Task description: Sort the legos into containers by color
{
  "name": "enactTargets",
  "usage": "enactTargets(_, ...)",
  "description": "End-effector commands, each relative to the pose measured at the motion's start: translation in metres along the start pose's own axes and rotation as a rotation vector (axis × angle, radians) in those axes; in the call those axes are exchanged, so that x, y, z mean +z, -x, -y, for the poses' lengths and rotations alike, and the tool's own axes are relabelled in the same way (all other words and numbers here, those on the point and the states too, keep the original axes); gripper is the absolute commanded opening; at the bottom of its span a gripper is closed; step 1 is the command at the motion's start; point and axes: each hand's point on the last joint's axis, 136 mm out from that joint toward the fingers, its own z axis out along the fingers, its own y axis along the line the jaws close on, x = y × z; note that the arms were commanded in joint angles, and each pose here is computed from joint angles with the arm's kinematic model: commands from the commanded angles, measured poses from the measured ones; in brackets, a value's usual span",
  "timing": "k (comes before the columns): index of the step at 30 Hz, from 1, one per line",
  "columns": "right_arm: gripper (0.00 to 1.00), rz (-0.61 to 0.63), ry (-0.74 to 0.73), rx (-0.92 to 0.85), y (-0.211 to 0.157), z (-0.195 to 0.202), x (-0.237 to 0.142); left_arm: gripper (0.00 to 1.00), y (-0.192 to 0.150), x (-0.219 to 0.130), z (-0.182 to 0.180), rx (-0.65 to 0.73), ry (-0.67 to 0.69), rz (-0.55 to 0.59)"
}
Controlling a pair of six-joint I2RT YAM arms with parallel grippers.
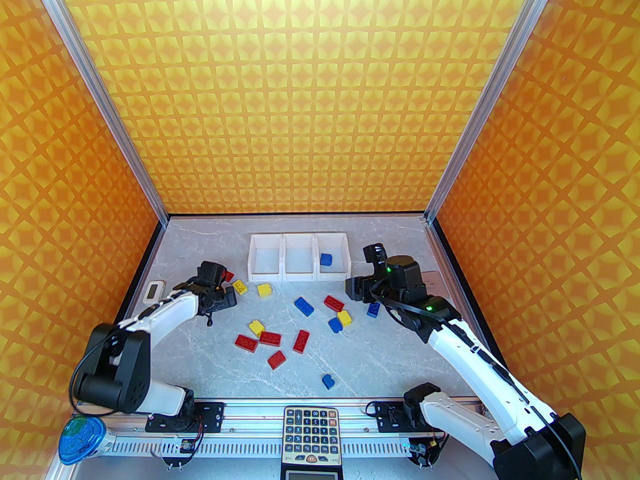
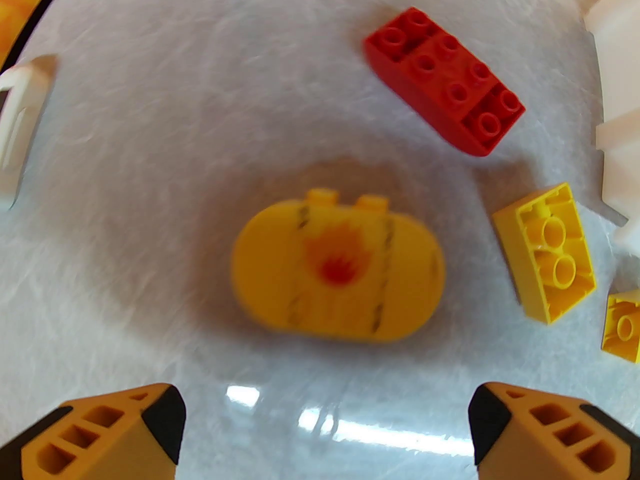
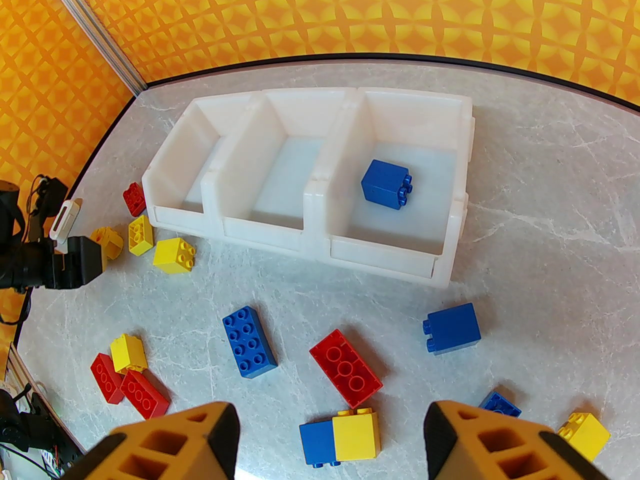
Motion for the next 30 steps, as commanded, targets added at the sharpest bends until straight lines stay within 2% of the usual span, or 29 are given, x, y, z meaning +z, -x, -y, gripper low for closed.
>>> enactTargets(1,0.66,-0.017,0.019,0.010,-0.003,-0.004,0.000,0.99,0.022,0.005,0.010,0.038,-0.053,0.023)
enactTargets(13,0.66,-0.015,0.009,0.012,-0.003,-0.002,0.000,1.00,0.029,0.025,-0.001,0.043,-0.019,-0.048)
enactTargets(16,0.66,-0.013,0.009,0.011,-0.002,-0.002,-0.001,0.96,0.028,0.028,0.001,0.052,-0.021,-0.067)
enactTargets(30,0.66,-0.007,0.015,0.011,-0.003,-0.003,-0.003,0.59,0.021,0.033,0.001,0.054,-0.015,-0.106)
